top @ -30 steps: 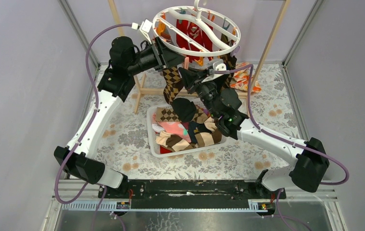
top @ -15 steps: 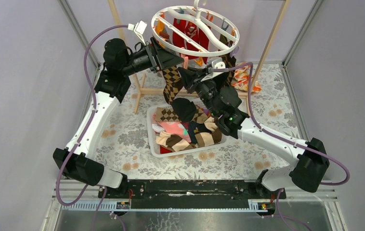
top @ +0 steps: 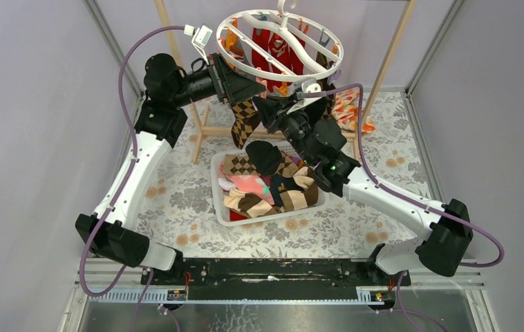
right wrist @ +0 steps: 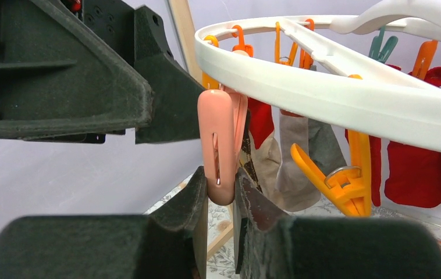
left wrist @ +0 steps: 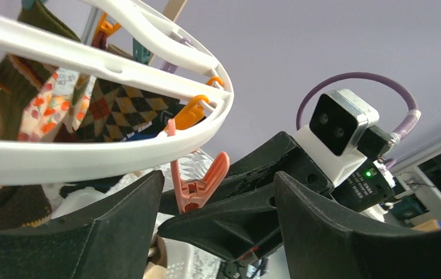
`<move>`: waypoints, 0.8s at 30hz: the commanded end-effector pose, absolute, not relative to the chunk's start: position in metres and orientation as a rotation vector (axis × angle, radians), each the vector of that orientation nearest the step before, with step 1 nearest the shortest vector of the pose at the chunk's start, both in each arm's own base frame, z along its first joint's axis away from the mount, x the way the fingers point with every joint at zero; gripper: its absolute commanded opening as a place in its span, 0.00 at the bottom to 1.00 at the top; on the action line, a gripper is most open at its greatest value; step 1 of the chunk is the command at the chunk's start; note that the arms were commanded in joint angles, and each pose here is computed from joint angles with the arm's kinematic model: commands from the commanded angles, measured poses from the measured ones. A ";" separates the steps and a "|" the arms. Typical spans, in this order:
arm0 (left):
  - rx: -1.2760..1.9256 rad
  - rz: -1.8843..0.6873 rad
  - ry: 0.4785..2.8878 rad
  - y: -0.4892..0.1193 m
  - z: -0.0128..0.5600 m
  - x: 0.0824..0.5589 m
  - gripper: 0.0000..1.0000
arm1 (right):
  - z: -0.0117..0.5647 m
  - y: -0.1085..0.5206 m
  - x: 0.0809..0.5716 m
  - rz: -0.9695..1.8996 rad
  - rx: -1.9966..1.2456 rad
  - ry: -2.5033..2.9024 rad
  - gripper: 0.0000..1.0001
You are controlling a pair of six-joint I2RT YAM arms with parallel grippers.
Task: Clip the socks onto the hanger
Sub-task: Open the clamp at the hanger.
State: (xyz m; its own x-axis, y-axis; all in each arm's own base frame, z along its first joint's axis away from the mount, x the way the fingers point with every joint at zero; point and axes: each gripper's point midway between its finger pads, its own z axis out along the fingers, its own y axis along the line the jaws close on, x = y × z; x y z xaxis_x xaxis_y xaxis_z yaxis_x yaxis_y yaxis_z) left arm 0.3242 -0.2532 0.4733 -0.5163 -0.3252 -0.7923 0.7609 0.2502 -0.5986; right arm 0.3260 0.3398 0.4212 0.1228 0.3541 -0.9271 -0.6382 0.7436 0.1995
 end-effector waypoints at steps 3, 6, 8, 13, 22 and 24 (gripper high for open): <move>0.529 -1.321 1.457 -0.251 0.500 0.330 0.74 | 0.460 0.337 0.313 0.804 -0.256 1.189 0.00; 0.536 -1.301 1.463 -0.252 0.496 0.333 0.73 | 0.461 0.339 0.313 0.809 -0.263 1.191 0.00; 0.547 -1.292 1.458 -0.254 0.495 0.333 0.71 | 0.460 0.340 0.314 0.809 -0.266 1.197 0.00; 0.564 -1.263 1.487 -0.260 0.485 0.335 0.69 | 0.461 0.343 0.314 0.816 -0.274 1.201 0.00; 0.429 -1.188 1.536 -0.255 0.481 0.364 0.49 | 0.454 0.346 0.314 0.818 -0.283 1.220 0.00; 0.416 -1.186 1.539 -0.255 0.481 0.366 0.43 | 0.453 0.347 0.314 0.821 -0.287 1.225 0.01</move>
